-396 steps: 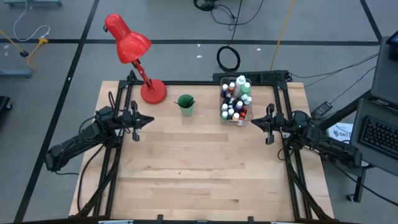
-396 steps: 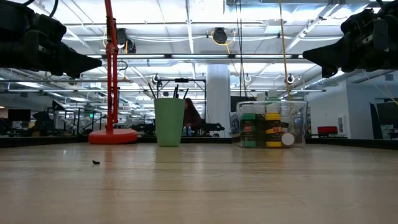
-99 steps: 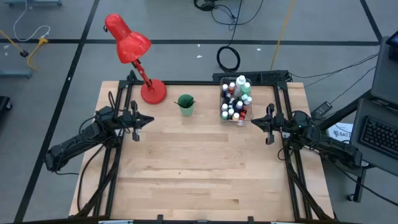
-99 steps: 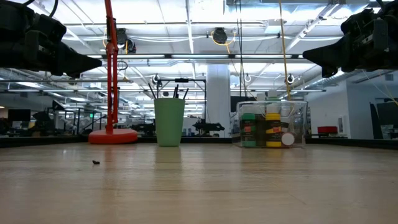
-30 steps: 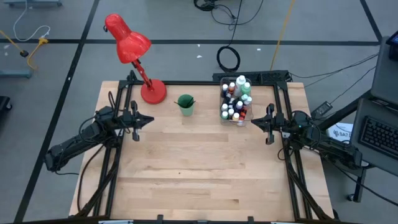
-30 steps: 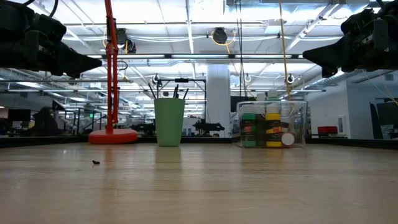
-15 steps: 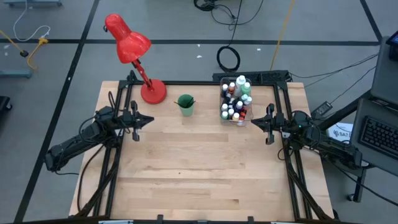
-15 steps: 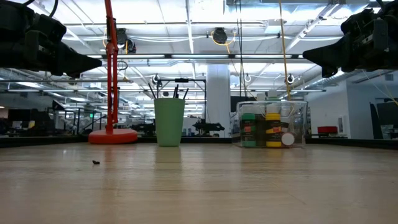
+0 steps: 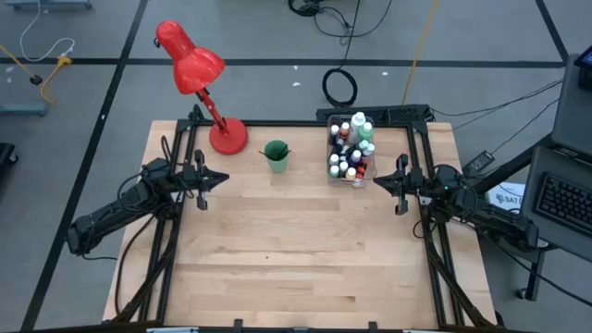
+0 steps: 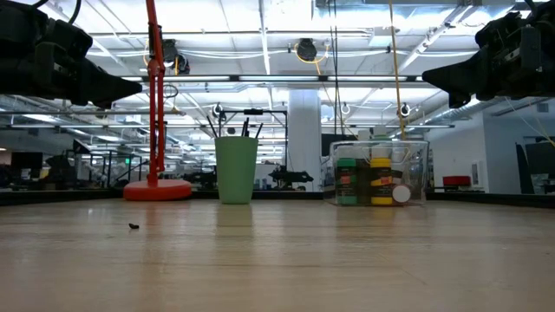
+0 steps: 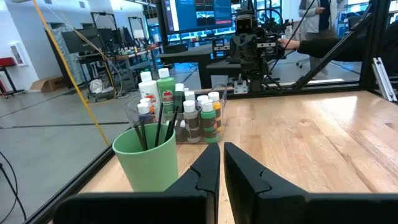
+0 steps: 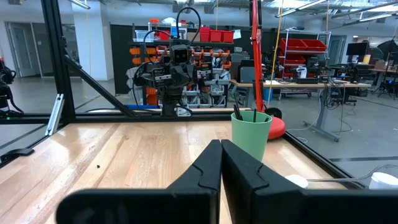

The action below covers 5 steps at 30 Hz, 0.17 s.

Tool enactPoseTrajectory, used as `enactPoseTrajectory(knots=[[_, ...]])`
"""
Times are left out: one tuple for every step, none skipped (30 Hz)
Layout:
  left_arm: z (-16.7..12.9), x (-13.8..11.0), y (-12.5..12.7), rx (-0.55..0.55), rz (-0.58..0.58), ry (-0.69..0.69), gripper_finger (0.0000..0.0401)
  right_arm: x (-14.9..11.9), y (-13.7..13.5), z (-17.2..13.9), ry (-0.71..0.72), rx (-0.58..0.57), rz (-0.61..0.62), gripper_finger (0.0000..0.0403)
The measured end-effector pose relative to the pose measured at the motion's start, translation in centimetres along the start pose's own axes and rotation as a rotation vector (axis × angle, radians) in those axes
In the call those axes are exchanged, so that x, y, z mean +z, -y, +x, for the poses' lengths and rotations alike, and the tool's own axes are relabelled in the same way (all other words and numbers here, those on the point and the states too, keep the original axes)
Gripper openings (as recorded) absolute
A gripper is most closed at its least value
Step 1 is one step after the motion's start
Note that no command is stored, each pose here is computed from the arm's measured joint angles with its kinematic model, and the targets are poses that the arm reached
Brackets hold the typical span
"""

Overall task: Pick & Place Paint Supplies
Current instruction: Return to Home Position

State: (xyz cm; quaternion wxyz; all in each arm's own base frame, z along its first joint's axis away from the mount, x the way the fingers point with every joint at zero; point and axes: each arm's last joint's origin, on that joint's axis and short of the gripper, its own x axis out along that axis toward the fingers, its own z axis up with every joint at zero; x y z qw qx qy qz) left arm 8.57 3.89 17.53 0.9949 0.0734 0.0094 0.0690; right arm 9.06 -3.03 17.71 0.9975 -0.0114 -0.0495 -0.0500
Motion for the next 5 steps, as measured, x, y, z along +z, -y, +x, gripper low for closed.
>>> enactPoseTrajectory(knots=[[0.0,-0.01,0.0,0.0,0.0,-0.001,0.0026,-0.01,0.0,0.0,0.0,0.0,0.0,0.0004],[0.0,0.0,0.0,0.0,0.0,0.0,0.0026,-0.01,0.0,0.0,-0.001,0.0,0.0,0.0004],[0.0,0.0,0.0,0.0,0.0,0.0,0.0026,0.0,0.0,0.0,0.0,0.0,0.0,0.0004],[0.0,0.0,0.0,0.0,0.0,0.0,0.0026,-0.01,0.0,0.0,0.0,0.0,0.0,0.0004],[0.0,0.0,0.0,0.0,0.0,0.0,0.0026,0.0,0.0,0.0,0.0,0.0,0.0,0.0004]])
